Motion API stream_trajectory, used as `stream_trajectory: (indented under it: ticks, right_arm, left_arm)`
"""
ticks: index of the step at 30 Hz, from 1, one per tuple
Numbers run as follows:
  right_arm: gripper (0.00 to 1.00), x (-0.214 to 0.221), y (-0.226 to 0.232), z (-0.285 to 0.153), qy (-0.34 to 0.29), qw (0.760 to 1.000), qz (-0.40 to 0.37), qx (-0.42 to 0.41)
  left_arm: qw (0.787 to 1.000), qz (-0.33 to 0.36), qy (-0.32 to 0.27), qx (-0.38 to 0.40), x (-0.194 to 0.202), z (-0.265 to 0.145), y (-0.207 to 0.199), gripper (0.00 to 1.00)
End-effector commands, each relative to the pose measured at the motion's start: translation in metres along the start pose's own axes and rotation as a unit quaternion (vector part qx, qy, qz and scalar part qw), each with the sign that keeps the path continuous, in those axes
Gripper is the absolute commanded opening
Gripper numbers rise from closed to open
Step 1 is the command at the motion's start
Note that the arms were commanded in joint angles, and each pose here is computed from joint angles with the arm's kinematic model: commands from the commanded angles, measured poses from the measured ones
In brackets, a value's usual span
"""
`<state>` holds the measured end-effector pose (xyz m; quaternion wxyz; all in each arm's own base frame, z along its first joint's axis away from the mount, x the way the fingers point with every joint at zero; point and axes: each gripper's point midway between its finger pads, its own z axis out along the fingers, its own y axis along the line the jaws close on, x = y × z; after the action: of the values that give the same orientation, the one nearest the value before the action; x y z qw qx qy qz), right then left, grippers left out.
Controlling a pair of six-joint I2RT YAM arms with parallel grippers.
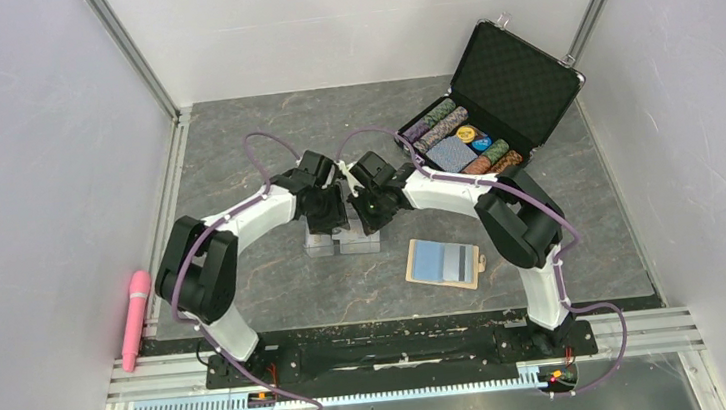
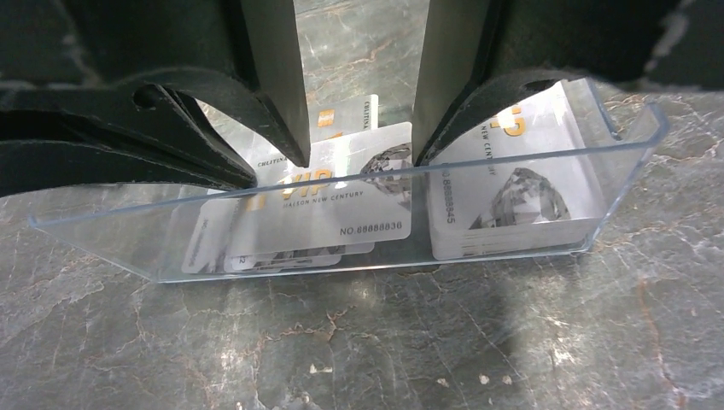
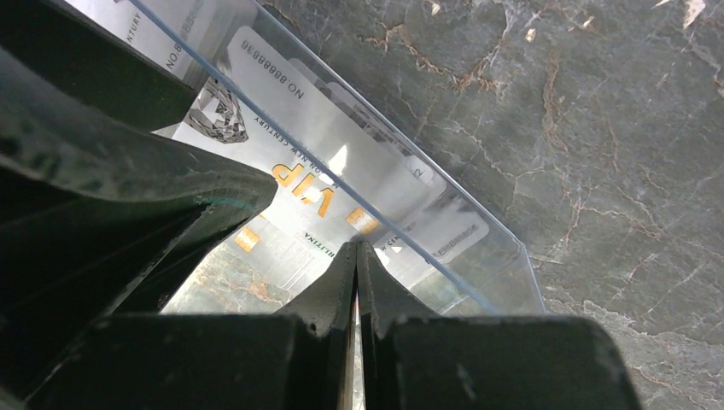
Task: Put the credit cards into the card holder
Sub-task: Pick up the credit card from the storage box.
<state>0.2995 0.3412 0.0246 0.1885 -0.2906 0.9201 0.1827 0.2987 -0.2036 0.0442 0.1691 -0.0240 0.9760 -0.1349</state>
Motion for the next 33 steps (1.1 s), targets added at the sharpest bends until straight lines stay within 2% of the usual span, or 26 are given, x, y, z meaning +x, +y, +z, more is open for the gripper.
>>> stream_trajectory:
  ticks: [1,12,18,25,28,33]
  right_arm:
    - [0.02,0.058,-0.021,0.006,0.094,0.995,0.005,0.031]
    - [0.01,0.046,-0.013,-0.001,0.066,0.998,0.020,-0.004]
    - [0.01,0.046,-0.012,-0.003,0.056,0.997,0.037,-0.030]
    - [0.01,0.048,-0.016,-0.005,0.050,0.997,0.052,-0.037]
    - [0.01,0.047,-0.016,-0.007,0.045,0.997,0.056,-0.041]
    - [0.03,0.033,-0.008,-0.018,0.019,0.996,0.051,-0.065]
  left_arm:
    - [0.998,0.002,-0.020,0.065,-0.005,-0.010,-0.024,0.53]
    - [0.988,-0.017,-0.064,0.139,-0.019,-0.041,-0.051,0.48]
    - [0.979,-0.014,-0.039,0.199,-0.014,-0.034,-0.072,0.45]
    - [0.985,-0.010,-0.014,0.170,-0.004,-0.019,-0.061,0.37]
    - [0.989,-0.010,-0.013,0.146,-0.002,-0.013,-0.051,0.29]
    - [0.991,-0.003,-0.009,0.133,0.003,-0.011,-0.044,0.02]
